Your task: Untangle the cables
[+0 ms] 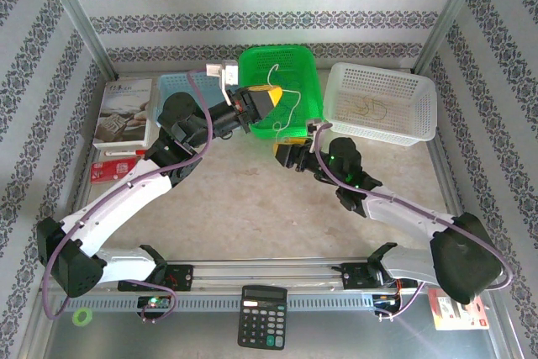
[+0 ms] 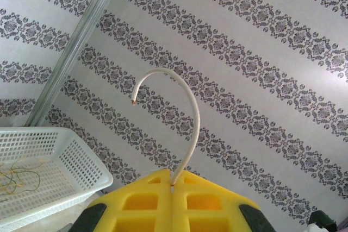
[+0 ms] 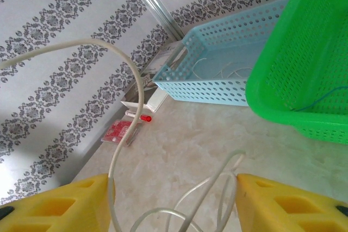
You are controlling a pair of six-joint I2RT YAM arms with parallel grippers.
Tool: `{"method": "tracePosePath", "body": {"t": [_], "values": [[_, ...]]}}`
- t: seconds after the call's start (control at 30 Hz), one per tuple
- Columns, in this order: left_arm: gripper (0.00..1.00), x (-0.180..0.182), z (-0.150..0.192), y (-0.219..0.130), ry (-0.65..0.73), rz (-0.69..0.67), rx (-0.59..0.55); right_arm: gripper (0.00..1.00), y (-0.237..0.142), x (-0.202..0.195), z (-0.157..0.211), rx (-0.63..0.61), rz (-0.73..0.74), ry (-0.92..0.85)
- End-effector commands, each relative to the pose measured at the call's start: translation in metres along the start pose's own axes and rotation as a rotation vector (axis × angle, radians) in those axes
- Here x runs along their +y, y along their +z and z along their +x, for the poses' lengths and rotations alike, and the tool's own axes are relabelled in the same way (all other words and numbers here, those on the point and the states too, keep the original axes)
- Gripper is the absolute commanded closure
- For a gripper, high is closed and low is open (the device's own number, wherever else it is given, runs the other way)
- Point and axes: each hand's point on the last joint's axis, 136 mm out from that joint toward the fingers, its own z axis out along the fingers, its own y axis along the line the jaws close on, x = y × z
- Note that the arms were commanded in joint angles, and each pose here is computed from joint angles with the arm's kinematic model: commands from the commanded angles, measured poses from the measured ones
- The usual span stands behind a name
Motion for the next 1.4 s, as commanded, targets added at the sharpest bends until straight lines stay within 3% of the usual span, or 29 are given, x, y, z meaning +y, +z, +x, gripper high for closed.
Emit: {"method": "tracePosePath", "body": {"t": [0.0,0.5,0.9,0.97,1.1,1.37], "values": [[1.00,-0.017,-0.015,0.000,0.025,0.052,-0.040,0.40,0.003,0.013,-0.013,-0.040,-0.041,-0.008],[1.00,-0.018,-0.016,0.000,0.034,0.051,-0.042,0.36,0.001,0.011,0.000,-0.004,-0.055,-0.007],[1.00,-0.018,-0.021,-0.001,0.045,0.040,-0.060,0.42,0.002,0.004,0.021,0.045,-0.045,0.015],[1.00,-0.018,-0.022,-0.001,0.048,0.038,-0.066,0.54,0.000,0.002,0.026,0.051,-0.039,0.014],[1.00,-0.019,-0.025,0.002,0.054,0.040,-0.068,0.97,-0.004,-0.005,0.033,0.059,-0.019,0.016],[1.00,-0.019,-0.039,-0.001,0.112,0.002,-0.090,1.00,-0.013,-0.047,0.051,0.059,0.118,0.043]]}}
